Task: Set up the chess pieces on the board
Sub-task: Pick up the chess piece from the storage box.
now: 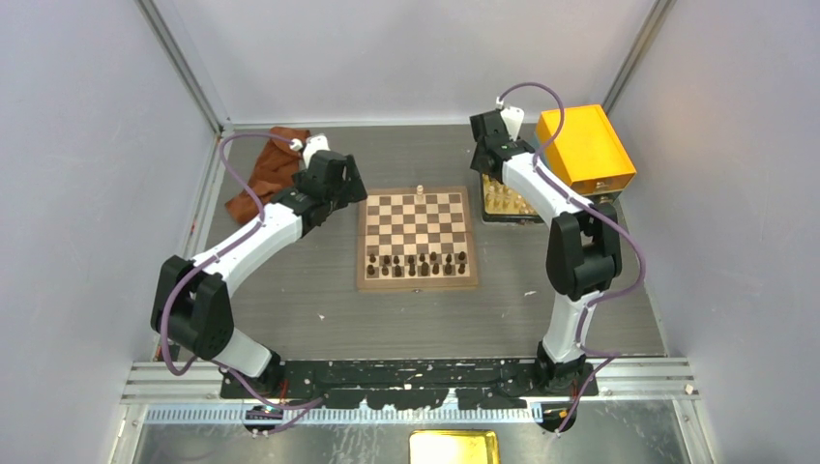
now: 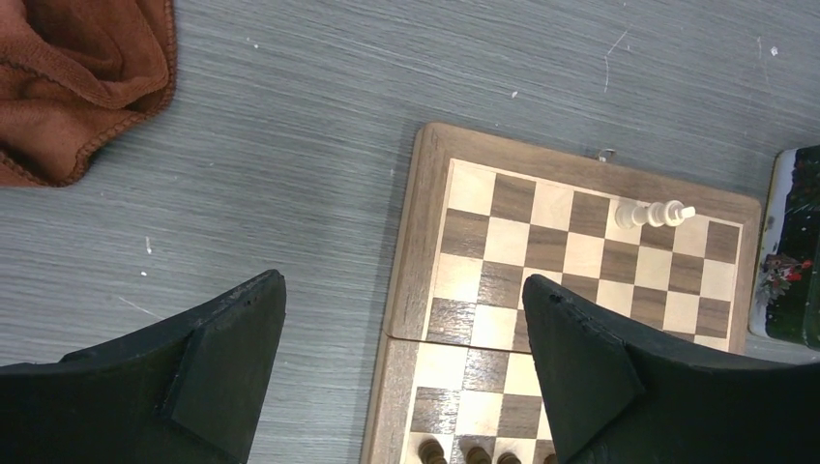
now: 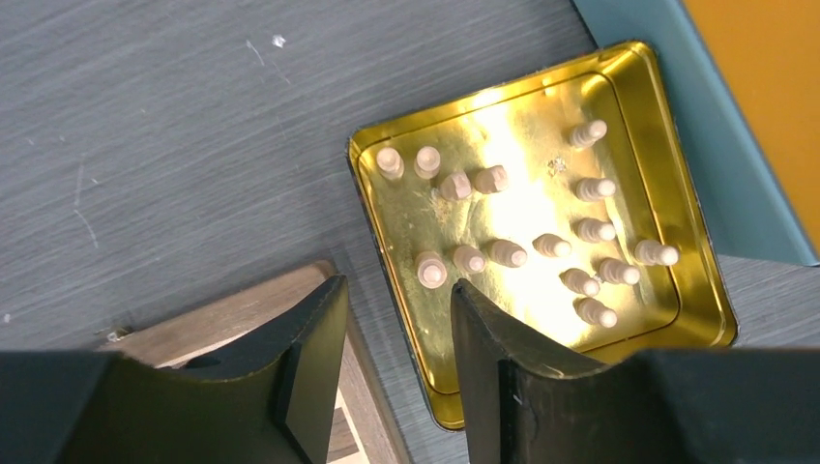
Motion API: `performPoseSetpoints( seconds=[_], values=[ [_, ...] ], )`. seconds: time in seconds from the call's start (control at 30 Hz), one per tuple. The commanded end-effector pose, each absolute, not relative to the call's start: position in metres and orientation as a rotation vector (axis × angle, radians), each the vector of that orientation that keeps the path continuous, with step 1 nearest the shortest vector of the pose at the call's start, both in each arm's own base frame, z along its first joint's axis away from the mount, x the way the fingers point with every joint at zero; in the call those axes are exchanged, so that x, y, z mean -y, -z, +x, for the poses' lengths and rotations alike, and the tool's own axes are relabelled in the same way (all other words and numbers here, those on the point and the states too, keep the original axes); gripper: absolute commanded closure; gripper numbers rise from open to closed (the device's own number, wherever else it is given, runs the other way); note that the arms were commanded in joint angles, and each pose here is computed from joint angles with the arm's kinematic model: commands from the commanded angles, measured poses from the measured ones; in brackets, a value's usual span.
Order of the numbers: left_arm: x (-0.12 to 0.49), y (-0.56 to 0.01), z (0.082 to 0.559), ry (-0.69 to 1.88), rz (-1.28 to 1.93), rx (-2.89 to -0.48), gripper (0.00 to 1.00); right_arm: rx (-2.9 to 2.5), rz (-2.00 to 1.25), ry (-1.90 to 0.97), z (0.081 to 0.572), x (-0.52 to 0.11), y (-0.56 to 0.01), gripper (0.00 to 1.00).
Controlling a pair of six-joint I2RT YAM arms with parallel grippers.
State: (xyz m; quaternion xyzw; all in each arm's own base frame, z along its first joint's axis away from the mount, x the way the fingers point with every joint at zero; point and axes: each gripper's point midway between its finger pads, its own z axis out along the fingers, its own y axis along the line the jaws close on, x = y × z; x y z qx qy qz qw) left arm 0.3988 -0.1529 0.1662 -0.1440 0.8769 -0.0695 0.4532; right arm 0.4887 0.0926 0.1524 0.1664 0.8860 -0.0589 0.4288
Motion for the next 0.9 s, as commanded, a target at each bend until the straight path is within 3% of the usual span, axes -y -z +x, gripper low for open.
performPoseSetpoints(
  seconds=[0.0,0.3,0.87],
  values=[
    [0.148,-0.198,0.403,0.168,-0.353,-2.086,0.07,-2.216,0.471,0.151,0.490,-0.086,-0.146,0.52],
    [0.145,-0.200,0.403,0.150,-0.345,-2.080,0.07,-2.251,0.531,0.123,0.490,-0.081,-0.128,0.63],
    [0.137,-0.201,0.399,0.117,-0.362,-2.063,0.07,-2.322,0.562,0.110,0.487,-0.081,-0.096,0.67]
  ],
)
